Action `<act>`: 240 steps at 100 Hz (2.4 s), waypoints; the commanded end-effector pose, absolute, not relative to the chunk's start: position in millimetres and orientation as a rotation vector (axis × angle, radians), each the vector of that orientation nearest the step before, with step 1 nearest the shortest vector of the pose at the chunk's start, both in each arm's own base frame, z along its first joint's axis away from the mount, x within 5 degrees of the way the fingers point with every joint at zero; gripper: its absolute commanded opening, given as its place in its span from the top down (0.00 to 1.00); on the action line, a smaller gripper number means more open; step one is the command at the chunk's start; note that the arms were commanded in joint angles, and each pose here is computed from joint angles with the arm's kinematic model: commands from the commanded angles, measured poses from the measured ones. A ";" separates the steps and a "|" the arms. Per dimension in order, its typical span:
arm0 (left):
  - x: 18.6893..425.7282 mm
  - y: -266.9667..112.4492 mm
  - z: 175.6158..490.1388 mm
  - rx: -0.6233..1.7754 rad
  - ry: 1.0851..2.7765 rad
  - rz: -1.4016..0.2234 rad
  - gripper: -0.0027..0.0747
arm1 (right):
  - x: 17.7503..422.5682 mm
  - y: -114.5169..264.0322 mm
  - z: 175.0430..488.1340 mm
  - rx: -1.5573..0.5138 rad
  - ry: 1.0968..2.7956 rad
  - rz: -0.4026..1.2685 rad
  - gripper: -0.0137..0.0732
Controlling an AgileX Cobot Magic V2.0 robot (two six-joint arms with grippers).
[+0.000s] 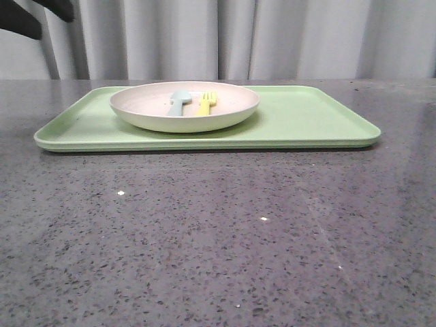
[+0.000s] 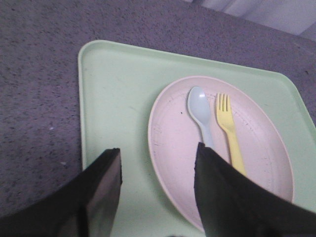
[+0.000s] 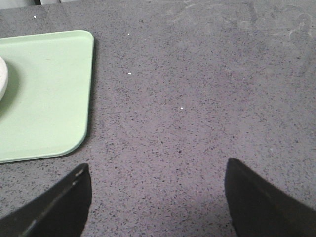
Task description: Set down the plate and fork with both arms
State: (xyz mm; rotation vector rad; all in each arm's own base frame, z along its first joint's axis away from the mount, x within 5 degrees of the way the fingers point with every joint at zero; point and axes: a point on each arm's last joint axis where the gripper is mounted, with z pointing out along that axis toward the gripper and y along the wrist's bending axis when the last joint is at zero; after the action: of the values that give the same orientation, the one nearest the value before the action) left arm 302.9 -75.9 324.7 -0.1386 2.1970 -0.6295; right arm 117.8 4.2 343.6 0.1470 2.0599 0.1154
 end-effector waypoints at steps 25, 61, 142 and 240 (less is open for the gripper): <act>223.9 -38.1 371.0 -0.138 1.969 -0.512 0.75 | 156.0 27.7 384.9 -0.029 2.038 0.178 0.20; 166.8 -28.4 374.4 -0.068 1.893 -0.423 0.75 | 224.6 80.1 412.1 -0.200 2.157 0.252 0.20; 150.2 -28.5 366.7 -0.038 1.920 -0.415 0.75 | 373.4 223.9 380.3 -0.257 2.449 0.335 0.20; 150.1 -28.5 366.7 -0.037 1.920 -0.415 0.75 | 405.2 253.4 297.7 -0.247 2.664 0.339 0.20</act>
State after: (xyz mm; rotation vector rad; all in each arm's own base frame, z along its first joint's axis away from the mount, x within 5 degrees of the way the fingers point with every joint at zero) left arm 149.5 -30.4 351.4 -0.0062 2.0146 -0.4105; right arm 409.1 255.9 267.6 -0.2522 2.7458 0.2949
